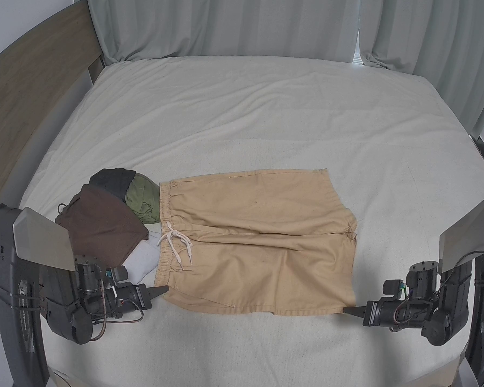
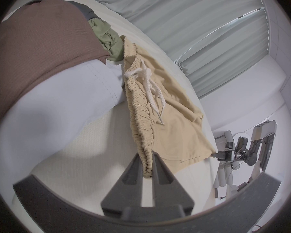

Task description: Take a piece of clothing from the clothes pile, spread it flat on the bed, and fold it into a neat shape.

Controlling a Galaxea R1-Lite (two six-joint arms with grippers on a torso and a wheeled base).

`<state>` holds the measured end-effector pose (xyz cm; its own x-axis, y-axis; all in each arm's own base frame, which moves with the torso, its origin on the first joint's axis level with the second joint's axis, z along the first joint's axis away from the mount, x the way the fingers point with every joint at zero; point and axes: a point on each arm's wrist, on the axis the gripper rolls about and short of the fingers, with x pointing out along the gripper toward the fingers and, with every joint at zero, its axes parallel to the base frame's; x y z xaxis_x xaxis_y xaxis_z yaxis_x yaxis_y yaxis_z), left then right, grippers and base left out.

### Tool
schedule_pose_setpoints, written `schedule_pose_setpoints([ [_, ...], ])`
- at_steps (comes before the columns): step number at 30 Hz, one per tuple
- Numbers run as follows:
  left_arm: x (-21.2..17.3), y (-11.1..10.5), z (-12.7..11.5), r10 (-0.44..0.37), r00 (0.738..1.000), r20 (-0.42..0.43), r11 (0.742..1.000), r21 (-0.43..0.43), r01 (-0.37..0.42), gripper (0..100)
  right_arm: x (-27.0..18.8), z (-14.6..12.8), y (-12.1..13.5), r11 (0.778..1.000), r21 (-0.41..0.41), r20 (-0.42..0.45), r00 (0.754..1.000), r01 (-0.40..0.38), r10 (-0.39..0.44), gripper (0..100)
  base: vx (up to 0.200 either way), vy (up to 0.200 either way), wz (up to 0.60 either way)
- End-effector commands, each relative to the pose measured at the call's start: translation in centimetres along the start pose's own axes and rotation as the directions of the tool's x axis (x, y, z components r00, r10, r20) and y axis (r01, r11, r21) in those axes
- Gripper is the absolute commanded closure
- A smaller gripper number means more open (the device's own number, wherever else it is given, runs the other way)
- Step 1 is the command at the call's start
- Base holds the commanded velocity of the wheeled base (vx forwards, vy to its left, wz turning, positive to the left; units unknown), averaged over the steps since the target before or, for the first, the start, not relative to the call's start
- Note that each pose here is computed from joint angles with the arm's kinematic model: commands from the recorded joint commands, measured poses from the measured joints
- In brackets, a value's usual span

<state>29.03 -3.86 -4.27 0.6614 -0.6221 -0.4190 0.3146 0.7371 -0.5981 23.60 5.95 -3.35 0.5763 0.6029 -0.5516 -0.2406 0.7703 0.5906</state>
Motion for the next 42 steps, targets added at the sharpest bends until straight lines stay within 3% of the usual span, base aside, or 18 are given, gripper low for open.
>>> schedule_pose_setpoints([
  [1,-1.7,-1.1,0.4,-0.026,1.0,0.002,1.0,-0.001,0.026,100,-0.5,-0.6,0.0,1.0,0.006,-0.025,1.0,0.011,-0.011,100,0.0,0.0,0.0],
  [27,-3.8,-0.2,-3.2,0.043,0.99,-0.137,0.998,0.054,-0.036,100,-2.4,-2.3,-0.7,0.998,-0.018,-0.091,0.994,0.064,-0.066,100,0.0,0.0,0.0],
  [35,-3.7,0.0,-3.0,0.044,0.991,-0.123,0.997,0.062,-0.037,100,-2.4,-2.3,-0.7,0.998,-0.022,-0.093,0.994,0.064,-0.066,100,0.0,0.0,0.0],
  [36,-3.5,0.0,-2.7,0.042,0.993,-0.114,0.997,0.068,-0.034,100,-2.4,-2.3,-0.8,0.998,-0.029,-0.094,0.993,0.064,-0.067,0,0.0,0.0,0.0],
  [38,-3.3,0.1,-2.4,0.038,0.994,-0.099,0.997,0.075,-0.031,100,-2.4,-2.2,-0.8,0.997,-0.041,-0.088,0.994,0.062,-0.066,0,0.0,0.0,0.0],
  [39,-3.4,0.2,-2.3,0.04,0.995,-0.093,0.996,0.077,-0.033,0,-2.3,-2.2,-0.8,0.997,-0.044,-0.087,0.994,0.062,-0.065,0,0.0,0.0,0.0],
  [42,-3.3,0.2,-2.1,0.041,0.996,-0.085,0.996,0.081,-0.034,0,-2.4,-2.0,-0.7,0.997,-0.048,-0.078,0.995,0.06,-0.063,0,0.0,0.0,0.0],
])
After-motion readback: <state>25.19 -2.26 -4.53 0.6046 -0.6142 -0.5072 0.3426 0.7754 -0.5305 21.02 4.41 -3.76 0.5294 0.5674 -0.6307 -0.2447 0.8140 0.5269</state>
